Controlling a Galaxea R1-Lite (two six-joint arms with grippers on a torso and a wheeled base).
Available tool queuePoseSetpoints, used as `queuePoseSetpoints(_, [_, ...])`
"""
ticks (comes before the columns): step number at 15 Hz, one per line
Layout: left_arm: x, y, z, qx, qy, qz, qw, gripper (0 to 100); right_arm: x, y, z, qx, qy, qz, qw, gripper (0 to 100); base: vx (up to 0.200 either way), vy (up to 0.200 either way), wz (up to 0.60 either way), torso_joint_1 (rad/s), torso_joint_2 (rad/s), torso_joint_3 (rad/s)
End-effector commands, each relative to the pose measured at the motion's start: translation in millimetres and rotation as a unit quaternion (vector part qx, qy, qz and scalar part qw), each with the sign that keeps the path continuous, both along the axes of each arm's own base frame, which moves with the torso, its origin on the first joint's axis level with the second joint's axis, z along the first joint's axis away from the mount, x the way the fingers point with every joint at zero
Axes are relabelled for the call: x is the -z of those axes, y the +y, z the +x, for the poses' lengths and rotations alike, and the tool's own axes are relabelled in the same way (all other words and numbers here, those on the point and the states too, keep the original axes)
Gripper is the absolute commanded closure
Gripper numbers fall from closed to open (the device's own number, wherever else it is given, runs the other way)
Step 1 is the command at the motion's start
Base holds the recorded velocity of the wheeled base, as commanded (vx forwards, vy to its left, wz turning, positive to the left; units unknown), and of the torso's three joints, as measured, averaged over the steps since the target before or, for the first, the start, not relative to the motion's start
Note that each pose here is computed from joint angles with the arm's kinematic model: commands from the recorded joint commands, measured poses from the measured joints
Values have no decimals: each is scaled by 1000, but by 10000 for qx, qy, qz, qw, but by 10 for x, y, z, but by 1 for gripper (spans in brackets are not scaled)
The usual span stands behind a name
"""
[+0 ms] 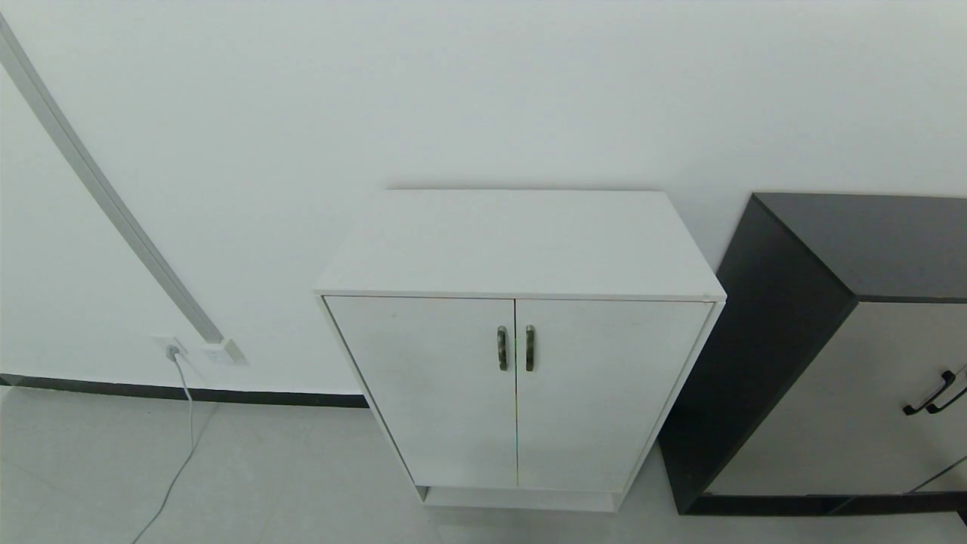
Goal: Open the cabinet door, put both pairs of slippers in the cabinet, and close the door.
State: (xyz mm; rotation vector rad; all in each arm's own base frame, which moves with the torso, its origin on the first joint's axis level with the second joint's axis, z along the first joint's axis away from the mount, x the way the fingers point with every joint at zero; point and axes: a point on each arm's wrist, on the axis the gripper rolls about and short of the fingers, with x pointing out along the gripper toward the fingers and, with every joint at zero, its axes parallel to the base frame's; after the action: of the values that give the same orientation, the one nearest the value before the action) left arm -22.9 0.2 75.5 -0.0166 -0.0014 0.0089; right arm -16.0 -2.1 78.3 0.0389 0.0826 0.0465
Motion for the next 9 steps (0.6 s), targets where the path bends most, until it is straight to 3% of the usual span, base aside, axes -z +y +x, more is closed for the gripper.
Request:
queuePoseSetpoints(1, [0, 0, 1, -1, 6, -1, 10000, 100, 8, 1, 7, -18, 68, 14, 10000, 100, 0, 0, 0, 0, 0, 0])
queuePoseSetpoints(9, [0, 0, 1, -9, 6, -1, 10000, 100, 8, 22, -9, 663, -48, 5, 9978, 100, 0, 0, 0, 0, 0, 0])
